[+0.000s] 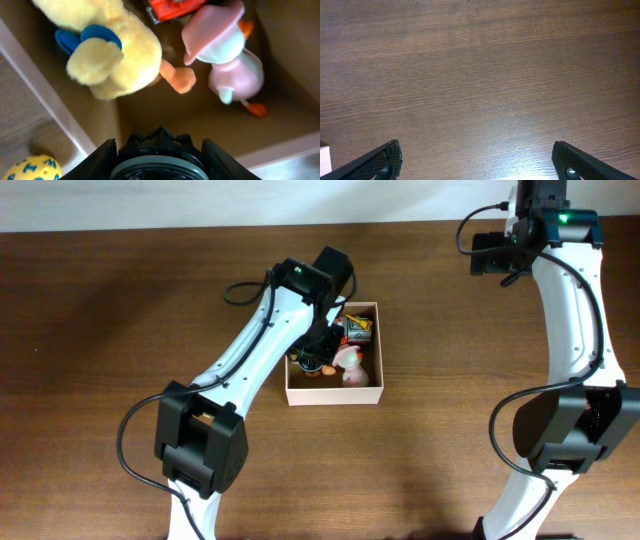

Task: Pack container
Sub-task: 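Carry the puck right and lower it into the box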

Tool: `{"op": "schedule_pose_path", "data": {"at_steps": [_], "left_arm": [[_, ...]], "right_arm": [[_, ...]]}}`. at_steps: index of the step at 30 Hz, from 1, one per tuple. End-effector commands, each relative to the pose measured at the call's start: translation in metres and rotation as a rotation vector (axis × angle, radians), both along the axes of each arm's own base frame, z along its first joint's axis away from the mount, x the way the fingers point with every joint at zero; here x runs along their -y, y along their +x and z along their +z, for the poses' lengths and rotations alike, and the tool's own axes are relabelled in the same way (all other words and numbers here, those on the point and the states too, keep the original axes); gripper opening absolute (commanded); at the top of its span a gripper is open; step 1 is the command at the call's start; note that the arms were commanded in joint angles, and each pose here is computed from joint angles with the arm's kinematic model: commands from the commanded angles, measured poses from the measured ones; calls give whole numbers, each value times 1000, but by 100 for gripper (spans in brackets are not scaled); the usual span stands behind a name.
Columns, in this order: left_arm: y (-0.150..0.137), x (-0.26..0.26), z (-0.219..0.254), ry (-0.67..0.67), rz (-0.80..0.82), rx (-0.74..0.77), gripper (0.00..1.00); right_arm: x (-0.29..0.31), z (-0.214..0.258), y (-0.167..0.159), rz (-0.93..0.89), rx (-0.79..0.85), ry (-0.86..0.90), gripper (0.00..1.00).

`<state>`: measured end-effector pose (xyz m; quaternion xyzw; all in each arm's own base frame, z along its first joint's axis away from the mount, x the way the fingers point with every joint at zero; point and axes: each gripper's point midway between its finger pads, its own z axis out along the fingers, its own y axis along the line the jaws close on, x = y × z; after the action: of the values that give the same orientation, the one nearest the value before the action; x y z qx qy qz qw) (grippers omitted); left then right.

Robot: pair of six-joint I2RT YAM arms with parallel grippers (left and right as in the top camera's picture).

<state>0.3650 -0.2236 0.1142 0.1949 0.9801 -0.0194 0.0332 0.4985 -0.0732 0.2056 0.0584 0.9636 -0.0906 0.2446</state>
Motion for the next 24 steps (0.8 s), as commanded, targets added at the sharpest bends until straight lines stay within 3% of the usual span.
{"op": "schedule_pose_path", "data": {"at_steps": [1, 13, 16, 24], "left_arm": [[2, -6, -14, 44, -15, 6, 44], [-2, -8, -36, 53, -26, -7, 44], [-2, -8, -36, 53, -26, -7, 61], [-4, -10, -35, 58, -26, -19, 65]], "right_arm": [[3, 27, -3, -7, 59, -20, 99], [3, 27, -3, -7, 59, -20, 99], [3, 27, -3, -7, 59, -20, 99], [3, 27, -3, -7, 59, -20, 99]]}}
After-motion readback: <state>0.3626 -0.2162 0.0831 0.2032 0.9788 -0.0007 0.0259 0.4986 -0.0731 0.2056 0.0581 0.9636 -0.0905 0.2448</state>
